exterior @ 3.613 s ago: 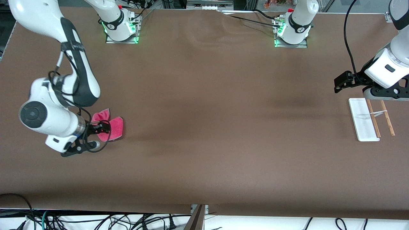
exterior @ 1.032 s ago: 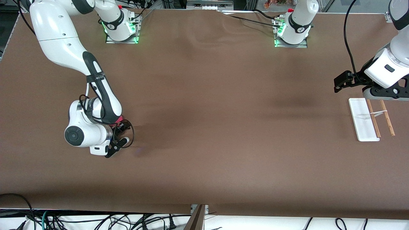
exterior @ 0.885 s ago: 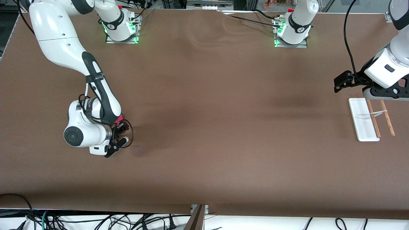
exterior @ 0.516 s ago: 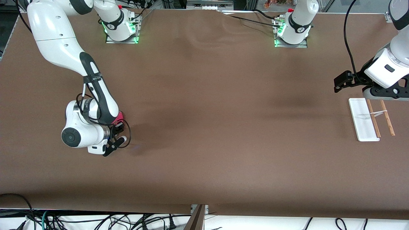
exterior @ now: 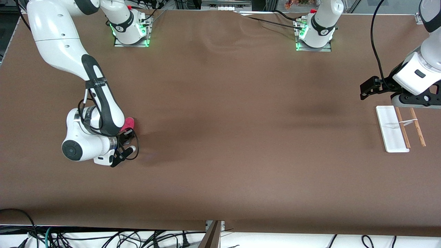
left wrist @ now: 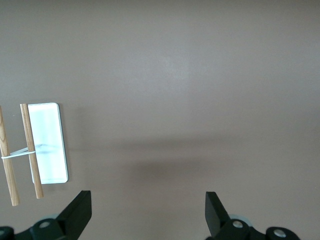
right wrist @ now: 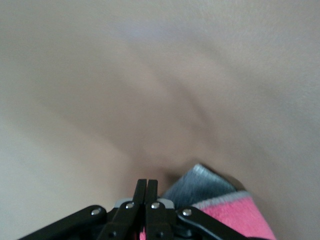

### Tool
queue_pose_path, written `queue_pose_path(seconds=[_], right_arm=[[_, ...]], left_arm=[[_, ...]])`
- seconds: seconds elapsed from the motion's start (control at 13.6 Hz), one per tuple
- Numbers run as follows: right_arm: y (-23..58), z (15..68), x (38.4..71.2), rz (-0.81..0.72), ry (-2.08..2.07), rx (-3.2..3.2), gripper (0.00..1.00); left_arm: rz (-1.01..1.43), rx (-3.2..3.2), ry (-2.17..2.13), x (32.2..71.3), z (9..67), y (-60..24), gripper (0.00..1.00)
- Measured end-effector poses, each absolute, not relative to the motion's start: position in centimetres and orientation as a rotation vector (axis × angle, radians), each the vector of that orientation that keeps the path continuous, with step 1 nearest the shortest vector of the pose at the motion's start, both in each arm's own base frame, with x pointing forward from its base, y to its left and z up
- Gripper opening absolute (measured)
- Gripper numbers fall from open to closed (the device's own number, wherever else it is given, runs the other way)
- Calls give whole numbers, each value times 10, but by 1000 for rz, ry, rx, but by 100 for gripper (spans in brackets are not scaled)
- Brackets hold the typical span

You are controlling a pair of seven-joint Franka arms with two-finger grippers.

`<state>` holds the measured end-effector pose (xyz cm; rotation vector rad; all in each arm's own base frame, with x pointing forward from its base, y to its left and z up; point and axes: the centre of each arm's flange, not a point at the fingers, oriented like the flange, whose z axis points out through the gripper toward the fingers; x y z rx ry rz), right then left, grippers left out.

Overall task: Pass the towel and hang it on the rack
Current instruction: 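Lift the towel with the right gripper toward the table middle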

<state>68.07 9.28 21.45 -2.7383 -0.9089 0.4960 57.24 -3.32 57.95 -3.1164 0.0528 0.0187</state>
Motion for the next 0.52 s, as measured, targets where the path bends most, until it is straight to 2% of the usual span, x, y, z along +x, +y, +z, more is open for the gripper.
queue_pose_path(seconds=[0.29,0.52], right_arm=[[104,298,698,496,-908,-2736,2],[140,353,695,484,-874,-2776,2]], left_arm=[[19,-3116,53,572,580,-33,100],[19,-3116,53,572,580,-33,100]])
